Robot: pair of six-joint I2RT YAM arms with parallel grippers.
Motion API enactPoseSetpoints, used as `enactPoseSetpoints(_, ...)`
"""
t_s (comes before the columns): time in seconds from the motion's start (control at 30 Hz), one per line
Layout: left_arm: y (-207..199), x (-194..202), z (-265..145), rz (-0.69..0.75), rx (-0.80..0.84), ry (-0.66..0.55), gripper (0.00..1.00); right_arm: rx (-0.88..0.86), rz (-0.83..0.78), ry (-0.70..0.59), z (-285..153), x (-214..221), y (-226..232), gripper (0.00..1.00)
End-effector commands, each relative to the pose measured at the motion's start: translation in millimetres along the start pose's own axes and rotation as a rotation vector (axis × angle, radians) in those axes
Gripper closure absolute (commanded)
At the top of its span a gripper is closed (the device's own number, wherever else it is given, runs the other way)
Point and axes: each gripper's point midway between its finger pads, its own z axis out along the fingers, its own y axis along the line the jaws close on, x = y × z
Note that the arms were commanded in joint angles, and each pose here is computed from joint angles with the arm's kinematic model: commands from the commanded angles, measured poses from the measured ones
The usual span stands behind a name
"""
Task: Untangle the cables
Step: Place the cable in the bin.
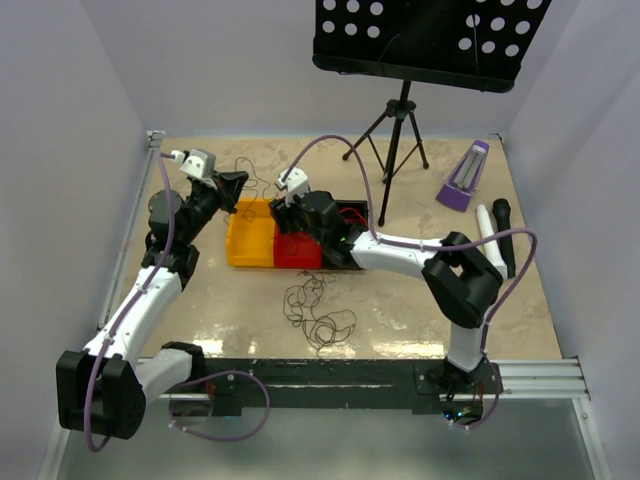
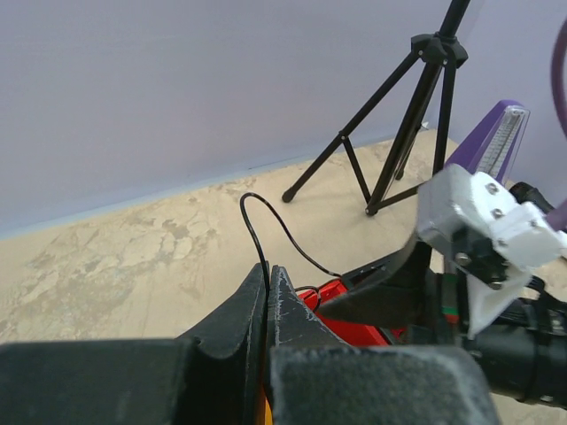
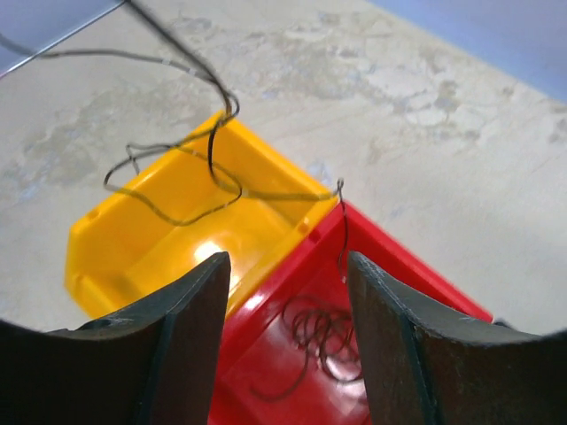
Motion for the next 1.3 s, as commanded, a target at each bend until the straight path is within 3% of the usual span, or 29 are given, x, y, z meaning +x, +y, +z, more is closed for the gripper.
enactPoseSetpoints(0.0,-9.6,-26.0,-1.7,0.013,0.044,-0.057,1.00,0.056,-0.093,-0.131,23.8,-39.4,-6.4,0.42)
enactPoseSetpoints(0.17,-14.3,-26.2,-3.5,0.006,0.065,-0.052,1.00,0.120,-0.110,-0.143,40.7,-30.1,-11.7,0.48)
enactPoseSetpoints(0.37,-14.9,-25.4,-6.2,-0.007,0.066,-0.044,1.00,0.150,-0.052,-0.268,25.6,-57.4,-16.7,0.83)
enactPoseSetpoints(0.43,-14.3,-21.9,-7.1,-0.010,0.064,-0.037,1.00,0.139,-0.034,-0.310,15.6,-73.2,-16.3,0.90)
enactPoseSetpoints(0.63,-18.1,-20.9,-9.2,-0.006,0.086,-0.035,1.00,0.115,-0.033,-0.377,-3.9,-104.1,-13.4,0.99)
enactPoseSetpoints(0.7,-20.9,-24.7,-9.0,-0.003,0.100,-0.042,1.00,0.092,-0.071,-0.356,-2.1,-103.1,-9.6,0.94)
enactPoseSetpoints(0.8,-25.1,-31.8,-8.8,0.029,0.127,-0.052,1.00,0.088,-0.123,-0.291,0.5,-83.6,-10.2,0.73)
enactPoseSetpoints(0.97,-31.6,-39.5,-11.3,0.081,0.163,-0.063,1.00,0.130,-0.149,-0.253,-19.1,-52.1,-23.8,0.64)
enactPoseSetpoints(1.07,-37.7,-40.4,-12.6,0.099,0.200,-0.063,1.00,0.132,-0.189,-0.317,-33.9,-43.9,-27.3,0.61)
enactPoseSetpoints(1.2,-42.7,-39.0,-13.6,0.106,0.231,-0.057,1.00,0.105,-0.234,-0.419,-48.5,-38.0,-24.4,0.36)
enactPoseSetpoints(1.27,-45.5,-38.1,-14.6,0.108,0.248,-0.054,1.00,0.095,-0.254,-0.391,-34.8,-36.7,-20.7,0.36)
